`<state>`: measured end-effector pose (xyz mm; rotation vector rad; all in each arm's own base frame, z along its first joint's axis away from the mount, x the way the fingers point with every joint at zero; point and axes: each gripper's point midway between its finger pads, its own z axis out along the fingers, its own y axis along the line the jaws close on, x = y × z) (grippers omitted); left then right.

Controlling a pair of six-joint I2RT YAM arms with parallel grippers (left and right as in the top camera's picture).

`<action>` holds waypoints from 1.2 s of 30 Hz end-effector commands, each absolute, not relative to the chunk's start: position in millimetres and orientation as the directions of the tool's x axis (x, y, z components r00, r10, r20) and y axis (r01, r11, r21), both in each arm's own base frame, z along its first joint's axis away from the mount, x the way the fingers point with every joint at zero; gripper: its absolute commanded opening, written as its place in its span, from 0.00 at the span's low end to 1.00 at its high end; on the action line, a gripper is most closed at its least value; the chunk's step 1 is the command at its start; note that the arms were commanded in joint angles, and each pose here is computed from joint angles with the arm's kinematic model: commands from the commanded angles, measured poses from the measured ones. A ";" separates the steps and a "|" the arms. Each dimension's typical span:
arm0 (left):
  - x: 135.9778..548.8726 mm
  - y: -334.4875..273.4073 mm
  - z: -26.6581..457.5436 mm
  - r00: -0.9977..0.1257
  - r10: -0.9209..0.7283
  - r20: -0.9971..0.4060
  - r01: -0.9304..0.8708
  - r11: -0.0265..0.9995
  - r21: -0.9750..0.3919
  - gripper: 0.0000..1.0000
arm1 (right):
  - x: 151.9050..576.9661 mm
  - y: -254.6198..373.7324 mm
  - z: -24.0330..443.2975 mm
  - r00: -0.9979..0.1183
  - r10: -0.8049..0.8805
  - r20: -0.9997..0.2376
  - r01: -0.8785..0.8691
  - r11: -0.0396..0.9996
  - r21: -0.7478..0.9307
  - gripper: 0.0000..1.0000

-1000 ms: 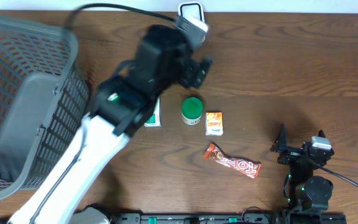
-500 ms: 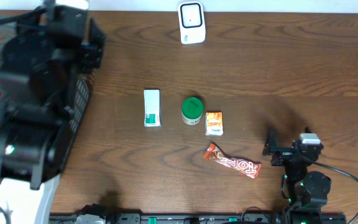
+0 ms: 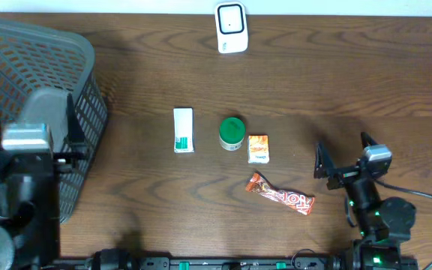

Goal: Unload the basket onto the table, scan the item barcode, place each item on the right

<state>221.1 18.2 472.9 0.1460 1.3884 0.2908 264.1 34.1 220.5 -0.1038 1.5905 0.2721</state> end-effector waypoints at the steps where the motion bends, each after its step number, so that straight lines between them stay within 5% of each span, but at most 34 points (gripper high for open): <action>1: 220.6 16.3 442.6 0.160 0.267 -0.950 -0.090 0.963 0.255 0.87 | 257.9 59.8 252.5 -0.080 0.183 -0.980 -0.372 0.906 0.200 0.99; 10: 193.0 6.8 506.6 0.458 0.226 -0.860 -0.112 0.974 0.196 0.87 | 242.1 50.1 238.5 -0.451 0.121 -0.884 -0.237 0.939 0.250 0.99; 16: 193.0 8.1 506.9 0.461 0.202 -0.864 -0.107 0.979 0.171 0.87 | 219.3 43.4 233.2 -0.586 0.127 -0.801 -0.156 0.952 0.265 0.99; 19: 194.7 8.3 503.7 0.458 0.052 -0.887 -0.037 0.999 0.040 0.87 | 213.3 52.9 229.6 -0.618 0.156 -0.771 -0.173 0.929 0.327 0.99; 26: 218.1 9.5 438.0 0.198 -0.131 -0.971 0.011 0.991 -0.131 0.87 | 192.6 103.8 249.9 -0.685 0.222 -0.694 -0.342 0.743 0.575 0.99; 31: 225.9 10.5 389.7 0.019 -0.110 -0.994 -0.016 0.994 -0.110 0.88 | 187.3 88.6 215.2 -0.753 0.254 -0.606 -0.187 0.801 0.569 0.94; 36: 238.2 12.2 350.1 -0.071 -0.020 -0.997 -0.019 1.000 -0.019 0.88 | 179.2 81.8 167.2 -0.824 0.345 -0.449 -0.001 0.792 0.611 0.99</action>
